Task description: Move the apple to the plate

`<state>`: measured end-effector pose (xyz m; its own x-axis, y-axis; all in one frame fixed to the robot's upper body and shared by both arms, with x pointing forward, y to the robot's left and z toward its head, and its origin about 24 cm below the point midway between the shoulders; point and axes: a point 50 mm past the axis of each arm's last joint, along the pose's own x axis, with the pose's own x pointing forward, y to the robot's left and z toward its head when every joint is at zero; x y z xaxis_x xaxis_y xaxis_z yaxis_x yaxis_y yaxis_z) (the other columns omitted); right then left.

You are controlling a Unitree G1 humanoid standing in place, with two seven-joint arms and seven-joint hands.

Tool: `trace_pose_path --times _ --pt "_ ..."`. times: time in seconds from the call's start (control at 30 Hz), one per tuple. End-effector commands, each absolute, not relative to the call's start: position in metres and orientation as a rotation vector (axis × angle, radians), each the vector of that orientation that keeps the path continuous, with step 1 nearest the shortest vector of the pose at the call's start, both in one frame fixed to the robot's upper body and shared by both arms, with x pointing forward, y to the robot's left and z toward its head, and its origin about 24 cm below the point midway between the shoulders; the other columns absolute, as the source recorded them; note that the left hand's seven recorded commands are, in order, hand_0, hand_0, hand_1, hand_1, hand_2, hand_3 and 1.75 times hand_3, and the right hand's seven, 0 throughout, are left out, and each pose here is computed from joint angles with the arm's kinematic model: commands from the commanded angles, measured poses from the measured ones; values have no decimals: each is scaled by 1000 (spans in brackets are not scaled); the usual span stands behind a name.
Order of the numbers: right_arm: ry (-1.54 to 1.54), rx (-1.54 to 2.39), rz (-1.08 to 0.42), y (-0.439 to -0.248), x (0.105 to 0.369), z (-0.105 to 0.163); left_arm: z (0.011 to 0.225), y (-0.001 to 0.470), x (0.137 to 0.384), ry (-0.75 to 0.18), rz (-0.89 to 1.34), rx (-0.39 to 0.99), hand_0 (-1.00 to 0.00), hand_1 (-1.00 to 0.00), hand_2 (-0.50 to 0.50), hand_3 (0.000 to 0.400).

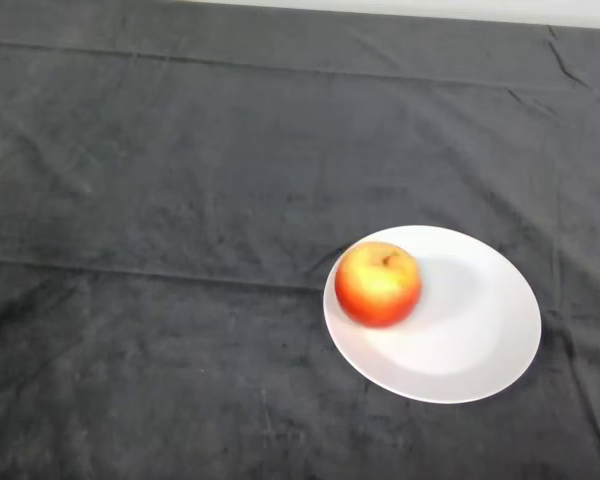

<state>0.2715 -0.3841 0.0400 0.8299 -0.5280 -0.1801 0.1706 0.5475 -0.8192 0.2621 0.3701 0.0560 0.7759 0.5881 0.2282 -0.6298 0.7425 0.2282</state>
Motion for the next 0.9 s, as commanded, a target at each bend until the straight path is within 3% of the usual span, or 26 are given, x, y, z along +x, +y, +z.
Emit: trace_pose_path --times 0.03,0.37,0.9 --pt "639 -938 -369 -386 236 -3 58 396 242 -105 762 335 0 0 0 0" --pt "639 -938 -369 -386 236 -3 57 413 224 -122 921 219 0 0 0 0" --pt "639 -938 -369 -386 236 -3 57 417 220 -175 1038 35 0 0 0 0"
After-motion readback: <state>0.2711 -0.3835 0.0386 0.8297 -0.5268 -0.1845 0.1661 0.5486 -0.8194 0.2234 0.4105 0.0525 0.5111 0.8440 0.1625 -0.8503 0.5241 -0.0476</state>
